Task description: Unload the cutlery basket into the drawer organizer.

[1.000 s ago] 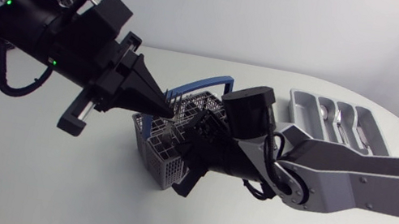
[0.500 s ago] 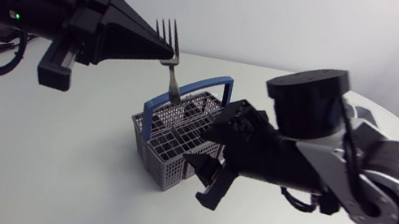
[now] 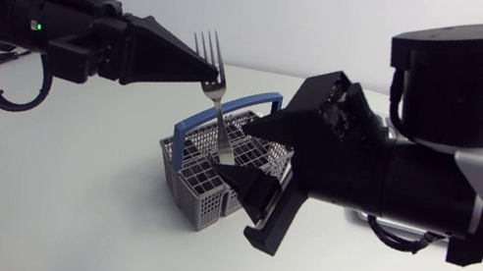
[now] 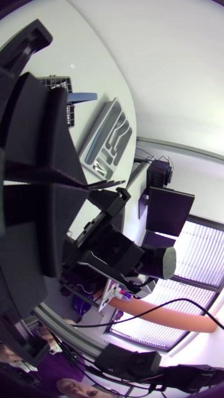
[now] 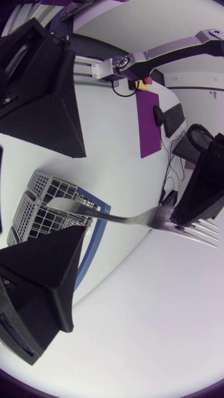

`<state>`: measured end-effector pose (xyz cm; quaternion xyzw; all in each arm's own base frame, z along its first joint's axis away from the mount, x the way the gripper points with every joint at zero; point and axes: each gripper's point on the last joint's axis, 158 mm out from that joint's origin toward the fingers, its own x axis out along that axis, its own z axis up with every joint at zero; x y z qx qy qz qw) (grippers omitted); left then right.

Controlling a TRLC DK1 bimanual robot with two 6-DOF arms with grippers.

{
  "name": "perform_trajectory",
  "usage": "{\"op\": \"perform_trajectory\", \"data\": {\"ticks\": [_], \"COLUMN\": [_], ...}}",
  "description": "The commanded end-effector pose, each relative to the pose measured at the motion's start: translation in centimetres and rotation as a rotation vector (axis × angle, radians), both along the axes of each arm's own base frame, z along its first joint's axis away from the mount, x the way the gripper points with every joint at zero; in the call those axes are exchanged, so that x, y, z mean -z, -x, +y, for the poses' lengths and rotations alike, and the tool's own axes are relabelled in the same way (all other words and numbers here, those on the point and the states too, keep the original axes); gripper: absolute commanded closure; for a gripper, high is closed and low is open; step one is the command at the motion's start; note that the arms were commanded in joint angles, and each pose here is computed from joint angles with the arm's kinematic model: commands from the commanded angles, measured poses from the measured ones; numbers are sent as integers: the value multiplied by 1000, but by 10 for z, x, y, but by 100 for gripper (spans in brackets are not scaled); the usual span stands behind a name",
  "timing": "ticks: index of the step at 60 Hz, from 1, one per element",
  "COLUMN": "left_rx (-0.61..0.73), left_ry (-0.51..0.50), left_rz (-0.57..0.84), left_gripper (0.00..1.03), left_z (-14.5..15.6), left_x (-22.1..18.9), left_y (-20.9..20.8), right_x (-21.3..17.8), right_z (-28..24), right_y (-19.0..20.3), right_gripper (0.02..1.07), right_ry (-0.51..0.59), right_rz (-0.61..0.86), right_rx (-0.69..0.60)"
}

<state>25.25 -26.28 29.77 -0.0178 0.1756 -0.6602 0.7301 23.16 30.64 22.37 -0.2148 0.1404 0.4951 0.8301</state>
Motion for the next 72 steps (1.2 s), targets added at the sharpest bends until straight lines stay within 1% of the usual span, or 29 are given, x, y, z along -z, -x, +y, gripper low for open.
{"op": "perform_trajectory", "data": {"ticks": [1,6,9,18,23,28,33,38,41,42,45,62,72], "left_rx": [9,7,23,46,63,68,74,77,77,79,85,86,86], "left_ry": [18,31,47,49,49,51,51,52,53,53,54,59,65], "left_rz": [78,100,115,138,147,149,155,151,151,154,156,145,130], "left_gripper": [94,94,94,94,94,94,94,94,94,94,94,94,94], "left_z": [1,1,2,-4,-7,-9,-10,-11,-11,-11,-12,-12,-11], "left_x": [6,5,3,6,6,4,4,3,2,2,2,-2,-7], "left_y": [0,-4,-3,2,6,8,10,11,11,12,14,15,17], "right_x": [-14,-19,-21,-25,-21,-23,-24,-24,-23,-23,-22,-18,-23], "right_z": [3,5,6,10,13,16,18,18,18,18,18,14,9], "right_y": [0,-1,-1,-1,-2,-1,-1,0,0,0,0,4,6], "right_gripper": [27,29,33,47,50,62,68,80,85,88,93,100,99], "right_ry": [-23,-31,-33,-42,-36,-44,-45,-47,-45,-45,-44,-32,-43], "right_rz": [-14,-20,-21,-19,-8,-3,0,3,5,8,9,35,21], "right_rx": [-2,-3,-6,-18,-26,-41,-46,-50,-50,-50,-50,-52,-48]}}
